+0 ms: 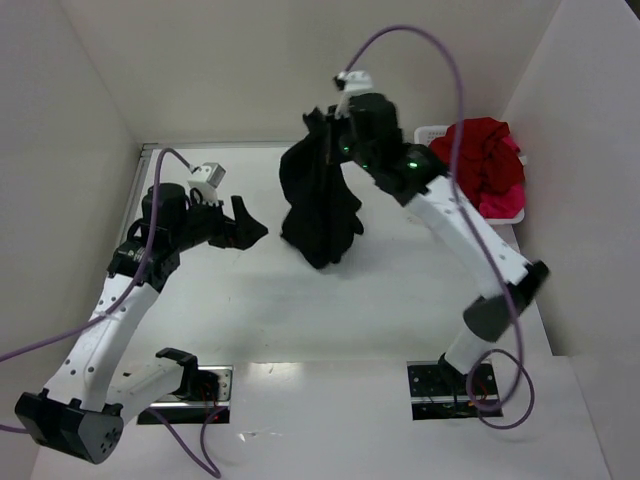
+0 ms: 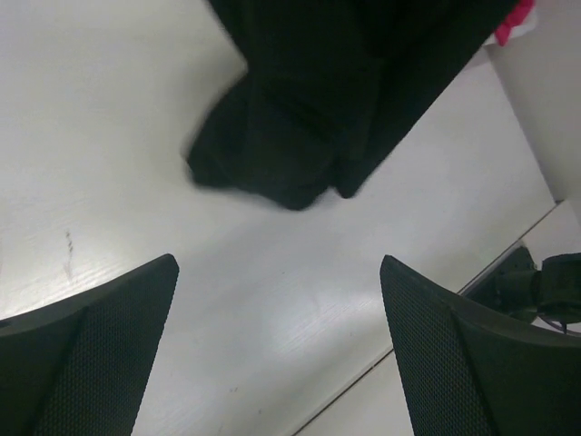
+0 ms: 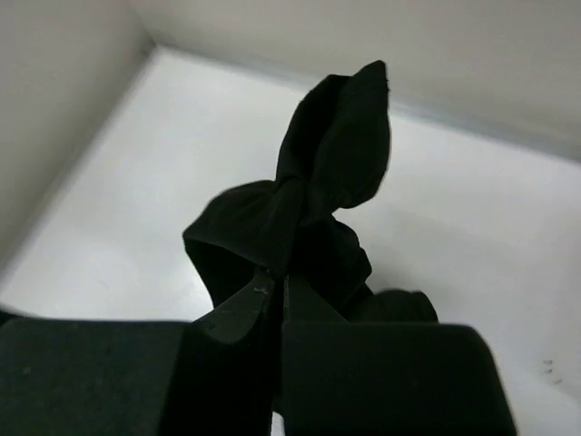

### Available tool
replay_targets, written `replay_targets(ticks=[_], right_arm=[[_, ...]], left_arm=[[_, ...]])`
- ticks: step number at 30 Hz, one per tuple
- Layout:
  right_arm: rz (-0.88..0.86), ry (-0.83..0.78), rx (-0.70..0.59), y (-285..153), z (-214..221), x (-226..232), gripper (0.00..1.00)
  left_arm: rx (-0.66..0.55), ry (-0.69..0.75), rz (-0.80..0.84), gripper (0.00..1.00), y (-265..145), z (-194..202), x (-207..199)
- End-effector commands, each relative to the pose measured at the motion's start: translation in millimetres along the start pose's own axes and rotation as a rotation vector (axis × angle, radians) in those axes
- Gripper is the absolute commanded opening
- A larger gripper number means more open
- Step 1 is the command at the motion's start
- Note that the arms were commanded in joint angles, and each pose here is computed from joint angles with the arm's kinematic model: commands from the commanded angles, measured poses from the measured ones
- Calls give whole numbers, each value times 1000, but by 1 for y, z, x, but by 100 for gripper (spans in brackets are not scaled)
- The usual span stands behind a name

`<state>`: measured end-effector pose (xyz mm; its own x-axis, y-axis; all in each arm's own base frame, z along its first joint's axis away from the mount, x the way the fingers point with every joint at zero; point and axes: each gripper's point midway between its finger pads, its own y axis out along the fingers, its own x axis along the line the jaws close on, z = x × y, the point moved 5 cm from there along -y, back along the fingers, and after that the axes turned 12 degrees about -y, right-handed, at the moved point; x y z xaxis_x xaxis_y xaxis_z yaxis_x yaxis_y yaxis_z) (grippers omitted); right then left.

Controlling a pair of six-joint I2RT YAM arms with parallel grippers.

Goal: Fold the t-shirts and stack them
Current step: Flatten out the tshirt

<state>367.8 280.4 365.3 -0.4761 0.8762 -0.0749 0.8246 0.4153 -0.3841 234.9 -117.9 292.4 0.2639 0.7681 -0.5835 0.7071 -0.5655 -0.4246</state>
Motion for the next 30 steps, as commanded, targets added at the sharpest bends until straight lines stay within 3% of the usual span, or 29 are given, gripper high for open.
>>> replay_targets(ticks=[1,5,13,17,22,24,28,30], right_arm=[[11,121,-260,-85,-66,-16,0],[14,156,-366,-143,-87,-29,0],[-84,174,-326,-156,-65,-18,0],[-95,175,-343,-169,-64,-20,0],[-75,179,-345,-180,-69,-24,1],[-63,169,-333,-179,-66,-26,1],[-17,170,-345,-183,-67,-33,1],[38,171,-349,-189,-70,-41,3]], left_arm=[[-133,85,194,100,-2,-25,-29],[-178,55,250,100,7,-36,-35],[-331,95,496,100,32,-81,-65],[-232,83,521,100,67,-86,-60],[71,198,674,100,86,-51,-63],[123,255,668,100,97,-41,-58],[138,184,506,100,115,-32,-34],[183,159,512,100,119,-19,-26]])
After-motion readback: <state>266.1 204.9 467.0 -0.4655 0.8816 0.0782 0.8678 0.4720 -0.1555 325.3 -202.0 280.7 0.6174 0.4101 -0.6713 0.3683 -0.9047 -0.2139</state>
